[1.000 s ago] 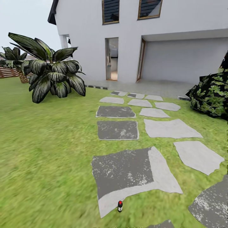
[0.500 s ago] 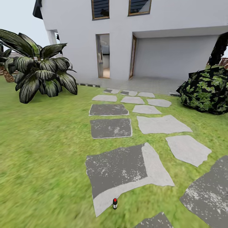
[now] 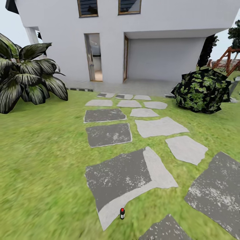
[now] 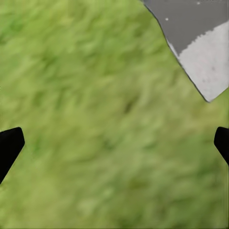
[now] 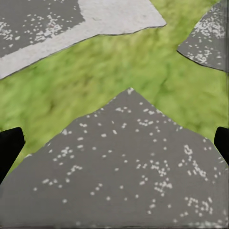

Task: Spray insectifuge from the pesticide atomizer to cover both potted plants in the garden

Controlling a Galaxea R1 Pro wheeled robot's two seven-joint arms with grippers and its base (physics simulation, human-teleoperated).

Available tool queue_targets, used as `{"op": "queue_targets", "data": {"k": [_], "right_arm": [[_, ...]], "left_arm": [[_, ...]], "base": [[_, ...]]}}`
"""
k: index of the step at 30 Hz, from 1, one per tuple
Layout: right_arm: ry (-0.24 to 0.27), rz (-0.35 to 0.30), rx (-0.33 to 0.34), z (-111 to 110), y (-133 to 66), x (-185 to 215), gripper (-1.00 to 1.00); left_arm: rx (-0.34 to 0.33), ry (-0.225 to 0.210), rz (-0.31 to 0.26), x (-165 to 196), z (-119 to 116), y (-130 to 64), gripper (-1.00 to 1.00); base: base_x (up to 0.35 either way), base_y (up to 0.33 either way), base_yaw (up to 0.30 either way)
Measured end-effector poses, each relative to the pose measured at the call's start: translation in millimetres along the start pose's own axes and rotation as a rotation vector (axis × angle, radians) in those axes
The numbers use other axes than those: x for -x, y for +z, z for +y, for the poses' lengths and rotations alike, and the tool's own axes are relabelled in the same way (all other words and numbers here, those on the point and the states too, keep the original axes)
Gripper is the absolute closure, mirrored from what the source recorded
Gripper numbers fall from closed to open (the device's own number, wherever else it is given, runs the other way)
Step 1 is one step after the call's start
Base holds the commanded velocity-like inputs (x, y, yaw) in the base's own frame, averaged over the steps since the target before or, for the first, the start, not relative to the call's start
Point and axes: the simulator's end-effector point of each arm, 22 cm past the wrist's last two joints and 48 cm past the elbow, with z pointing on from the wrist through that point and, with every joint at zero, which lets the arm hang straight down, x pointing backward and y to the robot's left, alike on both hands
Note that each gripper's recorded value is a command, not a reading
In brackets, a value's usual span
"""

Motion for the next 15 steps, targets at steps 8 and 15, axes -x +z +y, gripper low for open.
{"op": "queue_targets", "data": {"k": [8,15], "right_arm": [[0.000,0.001,-0.001,-0.2,0.0,-0.1,-1.00],[0.000,0.000,0.000,-0.1,0.0,-0.1,-1.00]], "left_arm": [[-0.001,0.000,0.000,0.0,-0.1,0.0,-1.00],[-0.001,0.000,0.000,0.0,-0.1,0.0,-1.00]], "base": [[0.000,0.303,-0.300],[0.000,0.304,-0.300]]}}
